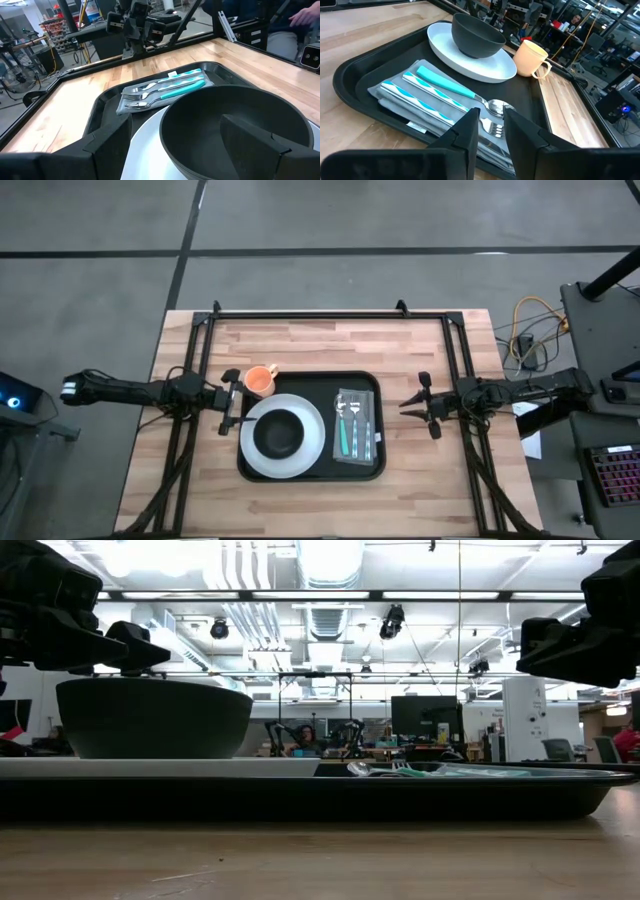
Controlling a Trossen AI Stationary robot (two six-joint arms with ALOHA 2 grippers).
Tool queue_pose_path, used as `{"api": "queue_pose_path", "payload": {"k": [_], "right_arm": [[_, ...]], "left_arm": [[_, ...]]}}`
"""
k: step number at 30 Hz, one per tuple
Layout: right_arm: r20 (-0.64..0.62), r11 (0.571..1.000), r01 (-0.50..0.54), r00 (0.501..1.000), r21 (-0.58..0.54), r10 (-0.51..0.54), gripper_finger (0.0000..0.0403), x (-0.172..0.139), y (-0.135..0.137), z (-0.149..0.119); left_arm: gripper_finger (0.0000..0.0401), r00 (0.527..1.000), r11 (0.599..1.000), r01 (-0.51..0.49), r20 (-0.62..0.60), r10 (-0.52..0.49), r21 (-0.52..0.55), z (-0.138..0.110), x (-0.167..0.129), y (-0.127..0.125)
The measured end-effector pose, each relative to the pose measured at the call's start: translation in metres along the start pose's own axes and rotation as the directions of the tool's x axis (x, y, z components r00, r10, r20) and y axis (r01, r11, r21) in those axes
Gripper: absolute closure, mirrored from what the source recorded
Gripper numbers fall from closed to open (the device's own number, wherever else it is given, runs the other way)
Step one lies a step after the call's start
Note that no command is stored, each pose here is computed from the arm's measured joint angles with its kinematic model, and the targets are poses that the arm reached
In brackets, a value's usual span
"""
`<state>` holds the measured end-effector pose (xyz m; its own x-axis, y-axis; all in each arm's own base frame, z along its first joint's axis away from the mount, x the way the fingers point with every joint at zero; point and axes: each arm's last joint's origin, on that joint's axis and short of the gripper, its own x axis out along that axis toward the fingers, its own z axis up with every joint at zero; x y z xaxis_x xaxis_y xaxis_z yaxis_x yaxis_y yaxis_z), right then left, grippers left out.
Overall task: Set up tray
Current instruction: Return to Home Position
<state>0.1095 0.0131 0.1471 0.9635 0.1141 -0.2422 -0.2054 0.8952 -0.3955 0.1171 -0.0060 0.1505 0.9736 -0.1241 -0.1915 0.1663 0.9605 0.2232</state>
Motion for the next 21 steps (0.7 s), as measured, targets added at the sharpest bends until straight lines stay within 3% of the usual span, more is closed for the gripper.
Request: {"api": "queue_pose_path", "payload": {"k": [9, 21], "right_arm": [[0.0, 1.0, 0.0, 1.0, 0.0, 0.0, 0.0334, 0.0, 0.0, 0.0], [0.0, 1.0, 0.0, 1.0, 0.0, 0.0, 0.0322, 0.0, 0.0, 0.0]], "left_arm": [[0.0122, 1.0, 1.0, 0.0, 0.0, 0.0, 0.0, 0.0, 0.0, 0.0], [0.0122, 1.0, 1.0, -0.001, 0.0, 0.001, 0.0, 0.0, 0.0, 0.0001]]}}
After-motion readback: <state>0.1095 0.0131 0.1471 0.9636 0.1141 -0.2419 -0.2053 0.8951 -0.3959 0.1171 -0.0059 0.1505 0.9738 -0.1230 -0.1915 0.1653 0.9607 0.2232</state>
